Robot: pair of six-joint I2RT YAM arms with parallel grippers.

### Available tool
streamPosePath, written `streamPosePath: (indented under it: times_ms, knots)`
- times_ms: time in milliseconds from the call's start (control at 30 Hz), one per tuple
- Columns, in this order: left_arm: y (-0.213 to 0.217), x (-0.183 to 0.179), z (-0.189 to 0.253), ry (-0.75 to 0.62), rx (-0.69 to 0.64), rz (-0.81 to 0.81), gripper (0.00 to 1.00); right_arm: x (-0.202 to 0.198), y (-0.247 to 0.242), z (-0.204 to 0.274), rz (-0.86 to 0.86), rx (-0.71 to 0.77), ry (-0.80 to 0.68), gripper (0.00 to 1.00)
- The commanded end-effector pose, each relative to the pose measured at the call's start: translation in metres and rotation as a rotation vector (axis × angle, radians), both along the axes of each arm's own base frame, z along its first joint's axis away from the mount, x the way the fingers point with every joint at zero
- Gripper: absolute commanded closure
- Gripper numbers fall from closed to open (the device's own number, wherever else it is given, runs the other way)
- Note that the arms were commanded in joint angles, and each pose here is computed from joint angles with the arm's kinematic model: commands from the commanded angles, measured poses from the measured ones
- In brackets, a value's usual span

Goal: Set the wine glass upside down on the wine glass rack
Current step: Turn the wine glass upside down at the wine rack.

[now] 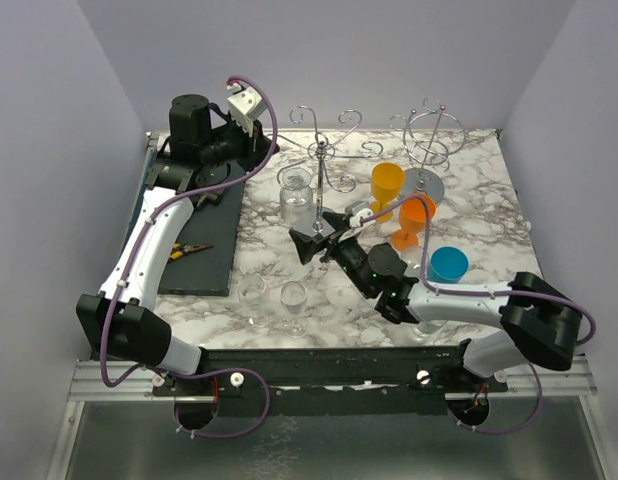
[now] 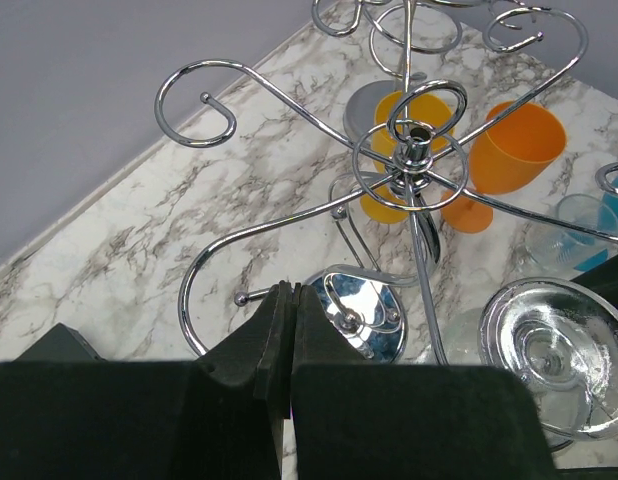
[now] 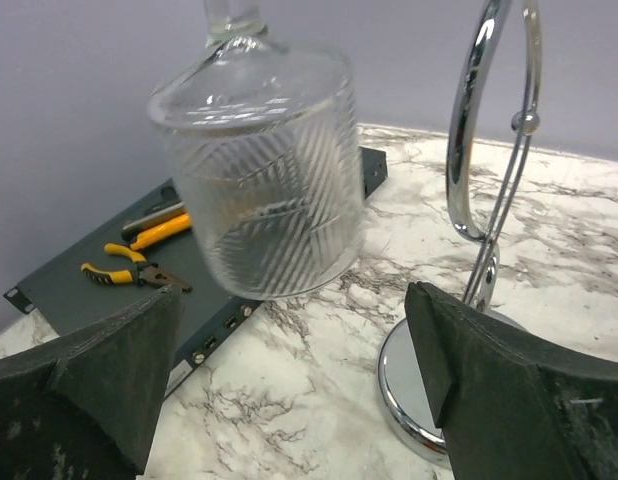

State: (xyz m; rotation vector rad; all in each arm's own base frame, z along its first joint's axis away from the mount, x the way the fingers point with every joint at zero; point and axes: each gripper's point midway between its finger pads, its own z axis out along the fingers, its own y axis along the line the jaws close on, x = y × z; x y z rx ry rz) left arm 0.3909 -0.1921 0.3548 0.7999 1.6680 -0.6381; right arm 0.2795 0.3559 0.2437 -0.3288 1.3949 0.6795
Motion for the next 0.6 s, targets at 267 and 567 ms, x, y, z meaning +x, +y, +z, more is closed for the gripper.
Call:
streamPosePath:
  times_ms: [267,567]
  knots:
    - [0.008,0.003,-0.018,0.149,0.021,0.085,0.94,-0.036,-0.043,0.042,0.026,-0.077,0.201,0.00]
    - [0.013,-0.009,0.024,0.163,-0.033,0.131,0.53,-0.024,-0.040,0.117,-0.046,-0.205,0.298,0.03]
